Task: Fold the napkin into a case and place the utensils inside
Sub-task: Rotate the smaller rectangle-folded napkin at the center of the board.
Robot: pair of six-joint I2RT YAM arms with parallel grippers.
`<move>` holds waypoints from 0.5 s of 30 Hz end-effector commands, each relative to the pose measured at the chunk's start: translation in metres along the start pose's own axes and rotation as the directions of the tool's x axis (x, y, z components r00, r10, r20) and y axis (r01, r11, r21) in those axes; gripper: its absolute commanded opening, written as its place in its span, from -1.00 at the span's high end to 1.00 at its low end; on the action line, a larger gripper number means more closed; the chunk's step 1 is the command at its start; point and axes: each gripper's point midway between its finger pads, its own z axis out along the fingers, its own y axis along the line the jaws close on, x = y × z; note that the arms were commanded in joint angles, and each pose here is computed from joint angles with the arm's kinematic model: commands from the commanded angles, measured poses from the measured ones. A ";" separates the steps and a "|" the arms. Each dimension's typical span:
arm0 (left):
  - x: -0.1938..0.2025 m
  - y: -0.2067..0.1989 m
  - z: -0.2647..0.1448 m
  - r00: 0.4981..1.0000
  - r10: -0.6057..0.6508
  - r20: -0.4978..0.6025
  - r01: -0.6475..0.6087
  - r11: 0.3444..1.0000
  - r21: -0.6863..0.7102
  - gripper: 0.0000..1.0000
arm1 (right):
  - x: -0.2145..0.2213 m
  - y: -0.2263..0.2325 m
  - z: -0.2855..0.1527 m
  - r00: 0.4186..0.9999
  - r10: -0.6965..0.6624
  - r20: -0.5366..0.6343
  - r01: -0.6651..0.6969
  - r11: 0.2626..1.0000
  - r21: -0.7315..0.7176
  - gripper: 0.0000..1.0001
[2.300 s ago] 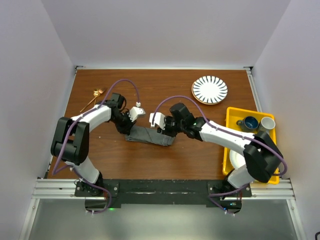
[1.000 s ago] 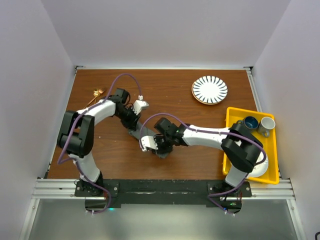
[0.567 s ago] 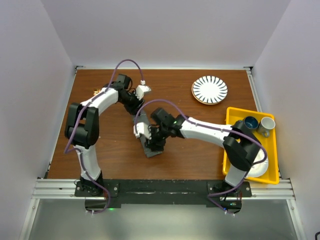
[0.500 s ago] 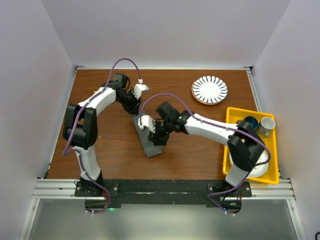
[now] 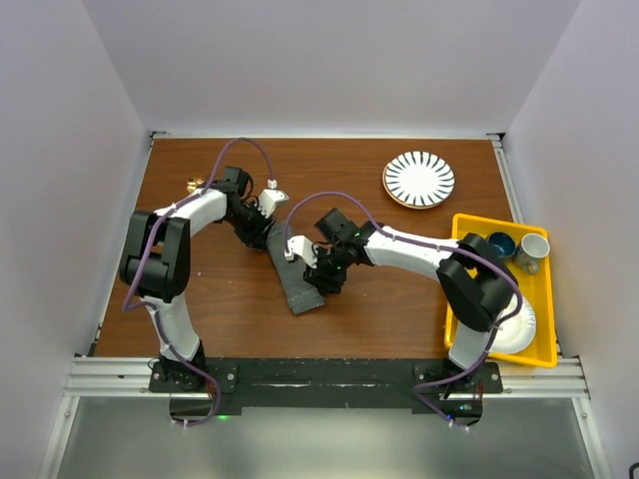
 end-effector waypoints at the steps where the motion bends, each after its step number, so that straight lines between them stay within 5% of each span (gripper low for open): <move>1: -0.022 0.006 0.012 0.999 0.028 0.029 -0.027 1.000 -0.014 0.23 | 0.009 0.004 0.017 1.000 -0.018 -0.024 0.017 1.000 -0.018 -0.02; 9: -0.044 -0.001 0.013 0.997 0.014 0.071 -0.015 1.000 0.005 0.14 | -0.021 0.041 0.035 0.994 -0.109 0.012 0.110 0.989 -0.100 -0.06; 15: -0.081 0.052 -0.071 0.957 -0.088 0.278 0.117 0.989 -0.090 -0.18 | -0.037 0.032 0.007 0.996 -0.088 0.031 0.089 0.995 -0.038 -0.22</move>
